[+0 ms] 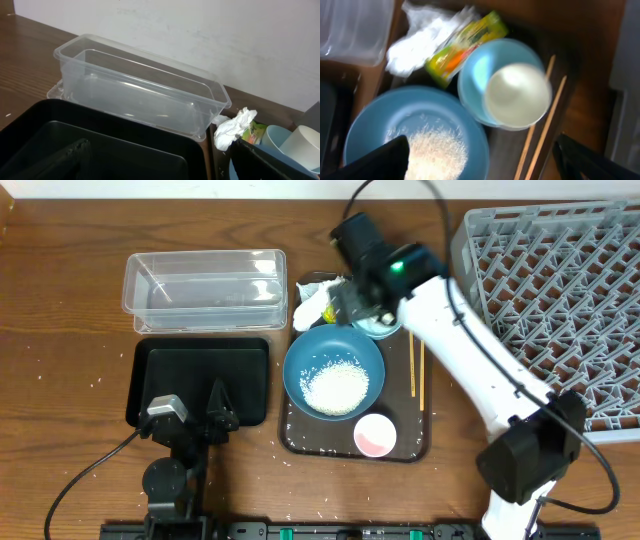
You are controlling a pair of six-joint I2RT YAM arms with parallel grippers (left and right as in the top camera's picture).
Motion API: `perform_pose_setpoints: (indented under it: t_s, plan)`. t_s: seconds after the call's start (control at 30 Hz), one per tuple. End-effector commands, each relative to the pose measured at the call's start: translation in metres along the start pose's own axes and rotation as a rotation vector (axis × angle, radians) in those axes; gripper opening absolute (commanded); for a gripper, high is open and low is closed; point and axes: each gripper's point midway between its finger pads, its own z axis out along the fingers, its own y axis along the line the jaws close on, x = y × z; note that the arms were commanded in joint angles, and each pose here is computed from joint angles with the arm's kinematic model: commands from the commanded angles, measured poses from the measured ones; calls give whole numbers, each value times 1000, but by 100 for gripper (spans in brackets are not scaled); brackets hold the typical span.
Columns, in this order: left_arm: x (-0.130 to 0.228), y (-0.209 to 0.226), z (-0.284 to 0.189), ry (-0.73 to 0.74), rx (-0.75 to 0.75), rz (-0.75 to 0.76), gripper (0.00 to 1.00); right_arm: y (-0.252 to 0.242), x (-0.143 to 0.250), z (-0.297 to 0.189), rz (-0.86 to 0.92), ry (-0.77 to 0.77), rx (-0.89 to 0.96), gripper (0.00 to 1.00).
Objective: Sort waste into correct bins and load items into the dishwasher rack
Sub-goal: 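Reach the right gripper to the white paper cup and grasp it, then carry the white cup right and place it in the dish rack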
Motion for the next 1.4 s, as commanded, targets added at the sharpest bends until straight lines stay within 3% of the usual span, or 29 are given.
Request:
perform_pose_setpoints:
  t_s: [0.0,0.1,0.2,0.37,0.73,0.8,1.0,1.17,1.37]
  plan:
    - [16,6,1,48,-20,10,91,-11,-8,11,61,-3,-46,82]
    - [16,6,1,48,-20,10,91,-14,-14,25,91,-7,-91,70]
    - [16,6,1,48,-20,10,91,-13,-14,41,95,1,-97,68]
    - [16,6,1,48,-20,10,91,-12,-7,65,86,39,-71,55]
    - [16,6,1,48,-20,10,91,-14,18,106,75,150,-27,43]
    - [16,6,1,48,-20,10,91,-12,20,106,71,154,-27,36]
    - [16,6,1,48,-20,10,91,-9,25,103,60,174,-26,2]
    - [16,6,1,48,-20,10,91,-12,19,83,67,151,-30,1]
    - [16,6,1,48,-20,10,91,-40,-13,17,128,16,-45,1]
